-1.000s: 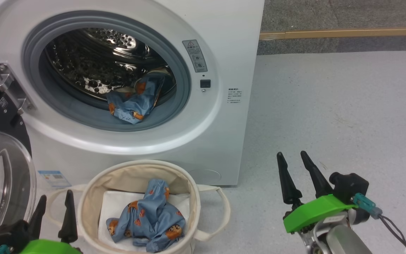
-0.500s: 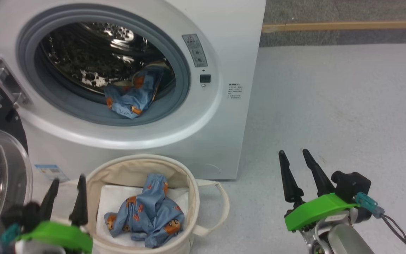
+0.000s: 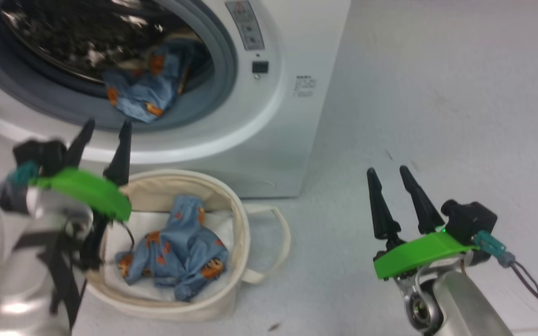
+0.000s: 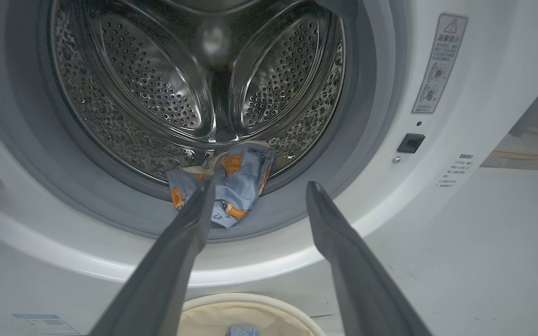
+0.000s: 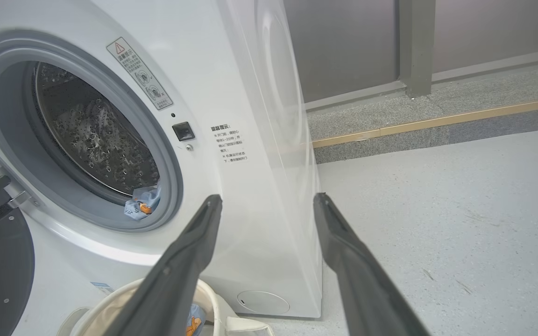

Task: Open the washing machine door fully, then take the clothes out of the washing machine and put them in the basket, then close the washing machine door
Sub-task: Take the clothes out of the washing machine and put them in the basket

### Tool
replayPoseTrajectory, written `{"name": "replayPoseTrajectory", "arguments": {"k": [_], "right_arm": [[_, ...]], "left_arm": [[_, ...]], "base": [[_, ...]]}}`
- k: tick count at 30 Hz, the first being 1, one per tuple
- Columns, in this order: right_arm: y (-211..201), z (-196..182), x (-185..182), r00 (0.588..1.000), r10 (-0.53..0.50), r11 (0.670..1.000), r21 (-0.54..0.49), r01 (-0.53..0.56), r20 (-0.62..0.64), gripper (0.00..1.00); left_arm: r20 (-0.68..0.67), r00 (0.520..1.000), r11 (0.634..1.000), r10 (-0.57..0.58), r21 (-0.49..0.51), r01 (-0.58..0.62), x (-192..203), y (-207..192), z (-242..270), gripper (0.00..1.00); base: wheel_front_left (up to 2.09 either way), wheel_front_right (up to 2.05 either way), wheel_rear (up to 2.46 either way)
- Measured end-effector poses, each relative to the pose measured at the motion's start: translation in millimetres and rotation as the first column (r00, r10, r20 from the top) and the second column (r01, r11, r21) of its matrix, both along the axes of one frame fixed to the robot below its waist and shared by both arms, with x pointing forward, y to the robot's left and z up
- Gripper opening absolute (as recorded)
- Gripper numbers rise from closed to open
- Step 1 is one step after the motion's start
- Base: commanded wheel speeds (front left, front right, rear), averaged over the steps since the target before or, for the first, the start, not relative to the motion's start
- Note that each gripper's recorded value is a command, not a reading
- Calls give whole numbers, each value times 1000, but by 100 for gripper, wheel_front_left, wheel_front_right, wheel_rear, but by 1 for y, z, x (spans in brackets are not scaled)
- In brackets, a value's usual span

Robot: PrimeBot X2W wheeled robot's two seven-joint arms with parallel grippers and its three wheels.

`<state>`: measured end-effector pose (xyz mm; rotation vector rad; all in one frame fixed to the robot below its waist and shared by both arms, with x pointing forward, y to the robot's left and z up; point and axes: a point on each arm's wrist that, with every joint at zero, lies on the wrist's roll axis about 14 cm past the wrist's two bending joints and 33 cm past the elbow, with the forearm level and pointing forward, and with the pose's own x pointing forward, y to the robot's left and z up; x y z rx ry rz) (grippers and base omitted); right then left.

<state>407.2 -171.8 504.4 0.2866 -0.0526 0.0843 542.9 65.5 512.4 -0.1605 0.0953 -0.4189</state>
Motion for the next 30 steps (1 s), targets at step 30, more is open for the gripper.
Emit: {"name": "replayPoseTrajectory", "arguments": {"k": [30], "right_arm": [[-38,-77,54,983,-92,996,-30,88,-156,100]], "left_arm": [[-506,863,975,-15,184,125,132,-51,-149,100]], "base": [[0,0,0]]}}
